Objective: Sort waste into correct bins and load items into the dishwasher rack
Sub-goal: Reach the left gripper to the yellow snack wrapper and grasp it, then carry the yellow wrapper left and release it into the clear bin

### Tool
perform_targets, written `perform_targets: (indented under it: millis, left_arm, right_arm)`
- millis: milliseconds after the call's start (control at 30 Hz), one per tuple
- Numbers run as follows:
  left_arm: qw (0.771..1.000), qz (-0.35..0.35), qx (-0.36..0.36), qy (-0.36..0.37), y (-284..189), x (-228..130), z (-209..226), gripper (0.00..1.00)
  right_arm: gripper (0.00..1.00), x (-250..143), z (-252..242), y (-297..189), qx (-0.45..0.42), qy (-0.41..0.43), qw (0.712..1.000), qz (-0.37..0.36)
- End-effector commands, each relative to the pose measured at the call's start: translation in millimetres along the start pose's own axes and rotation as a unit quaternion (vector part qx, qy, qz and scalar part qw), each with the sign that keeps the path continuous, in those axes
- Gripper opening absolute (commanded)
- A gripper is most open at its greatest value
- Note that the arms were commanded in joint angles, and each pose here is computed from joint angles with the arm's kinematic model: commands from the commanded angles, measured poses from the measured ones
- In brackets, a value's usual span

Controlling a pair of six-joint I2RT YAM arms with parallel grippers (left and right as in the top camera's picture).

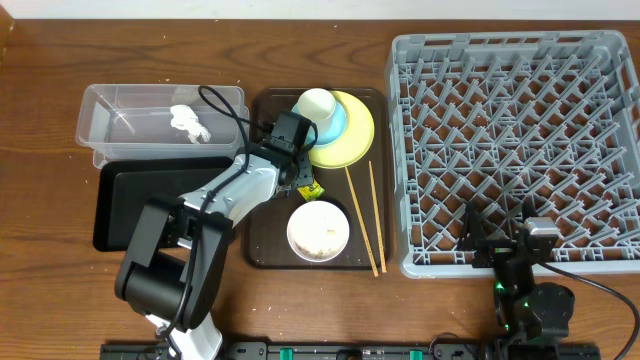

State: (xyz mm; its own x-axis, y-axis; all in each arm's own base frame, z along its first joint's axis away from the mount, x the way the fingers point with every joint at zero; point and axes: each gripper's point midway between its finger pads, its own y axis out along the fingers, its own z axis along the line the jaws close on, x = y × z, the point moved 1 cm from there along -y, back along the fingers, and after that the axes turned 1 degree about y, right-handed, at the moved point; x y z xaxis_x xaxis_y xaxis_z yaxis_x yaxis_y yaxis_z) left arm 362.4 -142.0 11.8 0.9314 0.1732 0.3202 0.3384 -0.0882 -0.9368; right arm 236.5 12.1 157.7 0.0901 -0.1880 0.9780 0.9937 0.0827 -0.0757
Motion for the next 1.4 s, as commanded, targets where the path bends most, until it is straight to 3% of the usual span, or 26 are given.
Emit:
perform_targets:
  millis: [0,133,467,633,800,1133,1167,1267,1333,1367]
  left_arm:
    - [1.0,0.022,0.013,0.0,11,-12,8,0.19]
    - [1.0,0.007,0.004,0.001,-5,-5,4,0.06]
    - [0.989,-0.13,-0.051,-0.04,-108,55,11,0.06]
    - [0.971,-0.216,0.014,-0.097,-144,89,65,0.06]
    - [0.956,-0.246,0.069,-0.146,-140,110,112,0.07]
    - [0.945,-0.256,0.092,-0.179,-98,134,149,0.07]
    - [0.945,-0.26,0.094,-0.175,-96,137,151,0.08]
    - [0.943,-0.27,0.098,-0.17,-96,144,158,0.31]
    - [0.941,-0.275,0.101,-0.169,-98,146,163,0.35]
    - [0.94,-0.277,0.102,-0.171,-98,147,165,0.41]
  right_arm:
    - [0.99,-1,-3,0,-0.006,-0.007,1.0,0.002]
    - [0.99,-1,-3,0,-0.007,-0.007,1.0,0.002]
    - [0.99,-1,-3,0,-0.006,-0.007,1.0,0.002]
    - [0.99,-1,-3,0,-0.006,-0.007,1.0,0.002]
    - [0.99,-1,-3,0,-0.006,-0.007,1.0,0.002]
    - [0.99,-1,-3,0,-0.006,-0.007,1.0,0.002]
    - [0.99,-1,-3,0,-0.006,-0.007,1.0,0.002]
    - [0.99,-1,-3,0,-0.007,-0.007,1.0,0.002]
    - [0.99,-1,-3,0,-0.006,-0.007,1.0,0.002]
    - [0.99,-1,-3,0,-0.006,-0.007,1.0,0.002]
